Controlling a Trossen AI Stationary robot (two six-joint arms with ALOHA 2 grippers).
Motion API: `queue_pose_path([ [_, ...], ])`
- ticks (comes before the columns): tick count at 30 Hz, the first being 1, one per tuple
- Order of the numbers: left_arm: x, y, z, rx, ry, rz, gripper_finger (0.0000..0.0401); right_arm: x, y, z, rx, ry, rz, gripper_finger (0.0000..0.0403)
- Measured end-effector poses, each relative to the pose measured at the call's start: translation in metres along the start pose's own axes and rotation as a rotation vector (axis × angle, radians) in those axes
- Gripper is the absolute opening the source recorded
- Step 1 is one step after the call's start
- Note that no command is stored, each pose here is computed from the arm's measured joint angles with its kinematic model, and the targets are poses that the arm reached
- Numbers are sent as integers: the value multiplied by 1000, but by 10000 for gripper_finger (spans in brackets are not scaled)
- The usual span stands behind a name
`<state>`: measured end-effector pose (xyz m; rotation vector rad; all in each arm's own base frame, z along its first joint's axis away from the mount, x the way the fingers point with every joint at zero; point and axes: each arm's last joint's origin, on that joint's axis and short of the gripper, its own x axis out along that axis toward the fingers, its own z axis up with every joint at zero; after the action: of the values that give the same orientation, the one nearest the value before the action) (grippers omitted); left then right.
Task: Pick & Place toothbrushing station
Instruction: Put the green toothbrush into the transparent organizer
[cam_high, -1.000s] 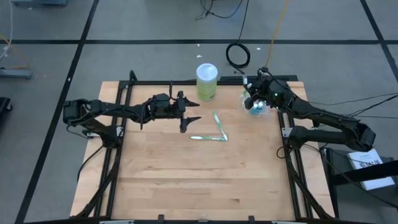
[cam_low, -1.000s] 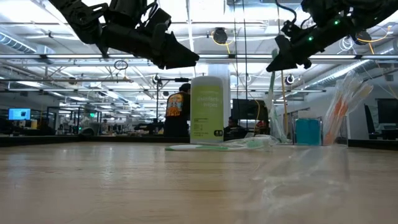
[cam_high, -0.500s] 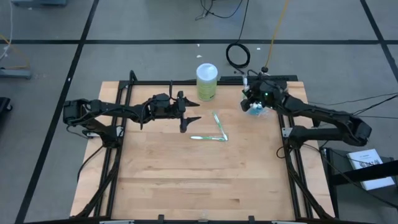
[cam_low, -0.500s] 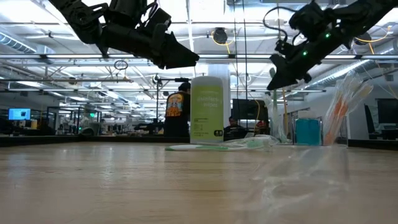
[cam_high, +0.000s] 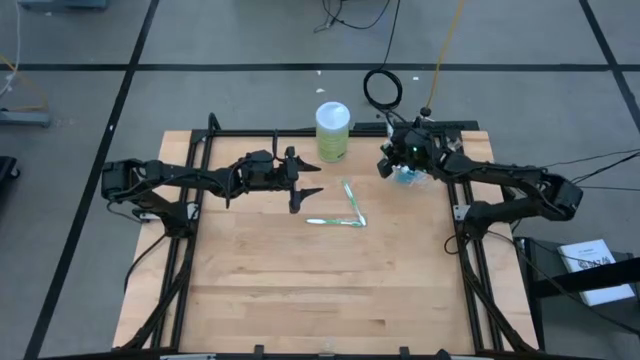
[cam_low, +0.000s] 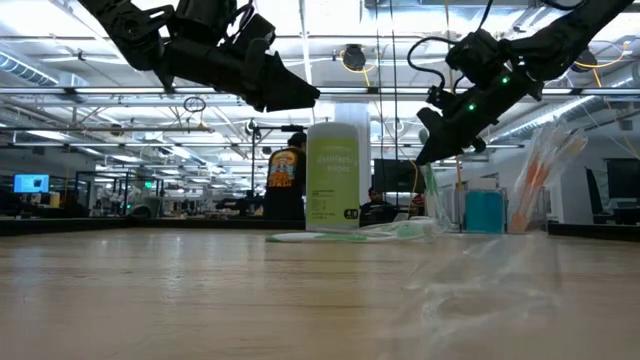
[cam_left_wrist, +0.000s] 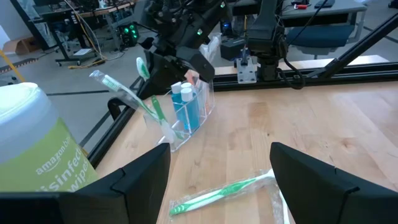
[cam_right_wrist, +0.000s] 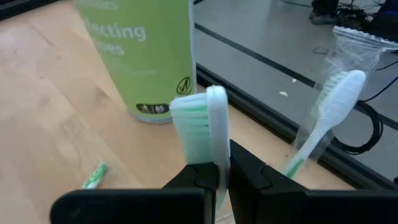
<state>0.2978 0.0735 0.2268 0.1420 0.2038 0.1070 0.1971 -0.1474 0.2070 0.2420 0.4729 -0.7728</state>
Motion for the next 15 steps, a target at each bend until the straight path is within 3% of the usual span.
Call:
queue_pose_path([
  [15, 0, 0, 0, -2, 0, 0, 285, 4, -11, 1, 15, -10, -93, 17],
])
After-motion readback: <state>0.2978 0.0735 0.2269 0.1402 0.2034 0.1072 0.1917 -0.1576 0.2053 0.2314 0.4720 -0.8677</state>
